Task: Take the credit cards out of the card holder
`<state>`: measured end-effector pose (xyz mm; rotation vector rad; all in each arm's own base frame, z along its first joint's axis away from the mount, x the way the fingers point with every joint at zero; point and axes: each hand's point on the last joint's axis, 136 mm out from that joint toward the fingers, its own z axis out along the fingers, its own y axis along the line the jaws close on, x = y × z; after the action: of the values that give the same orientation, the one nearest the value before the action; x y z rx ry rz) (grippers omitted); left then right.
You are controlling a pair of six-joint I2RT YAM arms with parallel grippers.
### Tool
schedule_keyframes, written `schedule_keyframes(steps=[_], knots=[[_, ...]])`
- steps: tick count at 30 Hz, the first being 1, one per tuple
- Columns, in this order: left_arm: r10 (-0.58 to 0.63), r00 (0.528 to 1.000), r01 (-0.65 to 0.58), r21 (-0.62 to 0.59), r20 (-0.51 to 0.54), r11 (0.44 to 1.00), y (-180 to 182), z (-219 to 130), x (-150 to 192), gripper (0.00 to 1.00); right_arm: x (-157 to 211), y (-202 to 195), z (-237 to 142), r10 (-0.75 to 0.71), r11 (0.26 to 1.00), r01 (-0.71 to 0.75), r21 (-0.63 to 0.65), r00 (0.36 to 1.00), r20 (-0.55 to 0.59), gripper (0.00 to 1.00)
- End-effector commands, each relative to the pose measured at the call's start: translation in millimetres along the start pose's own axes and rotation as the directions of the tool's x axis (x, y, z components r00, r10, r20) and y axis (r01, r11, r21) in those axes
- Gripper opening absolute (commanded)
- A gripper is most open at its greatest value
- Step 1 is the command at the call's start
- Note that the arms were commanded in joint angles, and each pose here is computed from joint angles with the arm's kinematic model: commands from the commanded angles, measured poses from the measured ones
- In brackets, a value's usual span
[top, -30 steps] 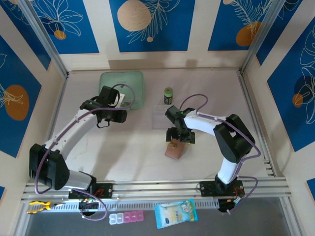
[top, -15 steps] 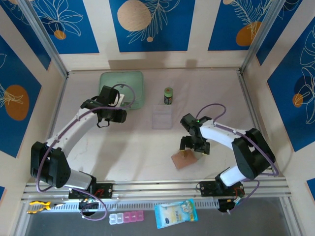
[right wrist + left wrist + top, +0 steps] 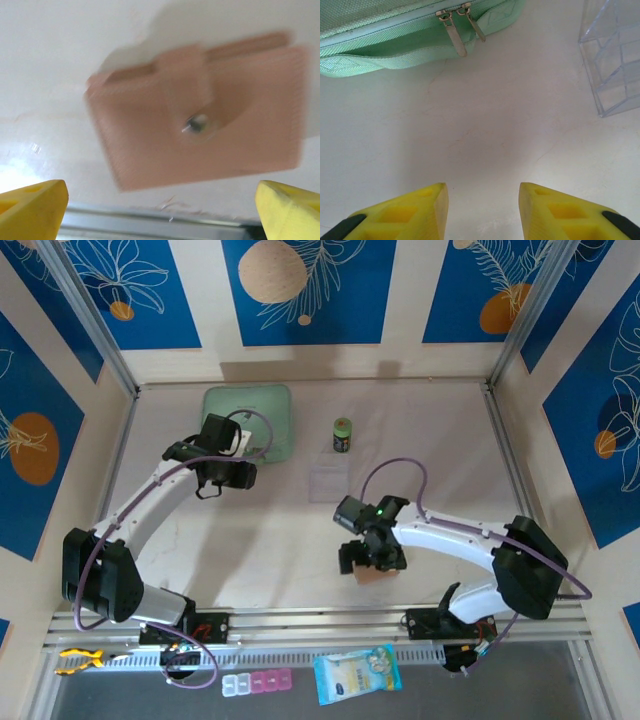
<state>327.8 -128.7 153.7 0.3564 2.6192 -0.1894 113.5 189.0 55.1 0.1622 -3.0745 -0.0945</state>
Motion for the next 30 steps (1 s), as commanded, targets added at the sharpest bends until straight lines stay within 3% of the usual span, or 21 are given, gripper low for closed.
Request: schedule_keyframes(steps=[1, 5, 10, 22, 30], knots=[[-0.009, 1.0, 0.009, 0.016, 0.0, 1.0, 1, 3, -1, 0.41, 31, 21, 0, -0.016, 1.0, 0.013, -0.028, 0.995, -0.099, 0.97], [-0.011, 1.0, 0.011, 0.019, -0.001, 1.0, 1, 3, -1, 0.42, 49, 44, 12, -0.069, 0.995, 0.058, -0.079, 0.988, -0.14, 0.97], [-0.015, 1.0, 0.015, 0.018, -0.002, 1.0, 2, 3, -1, 0.42, 40, 55, 27, -0.124, 0.99, 0.114, -0.079, 0.984, -0.132, 0.99], [-0.012, 1.0, 0.012, -0.004, -0.005, 1.0, 6, 3, 0, 0.43, -31, 51, 24, -0.142, 0.979, 0.141, -0.147, 0.99, 0.004, 0.99], [-0.014, 1.0, 0.013, -0.02, -0.015, 1.0, 10, 6, 2, 0.43, -89, 23, 9, -0.095, 0.981, 0.108, -0.164, 0.992, 0.084, 0.98]])
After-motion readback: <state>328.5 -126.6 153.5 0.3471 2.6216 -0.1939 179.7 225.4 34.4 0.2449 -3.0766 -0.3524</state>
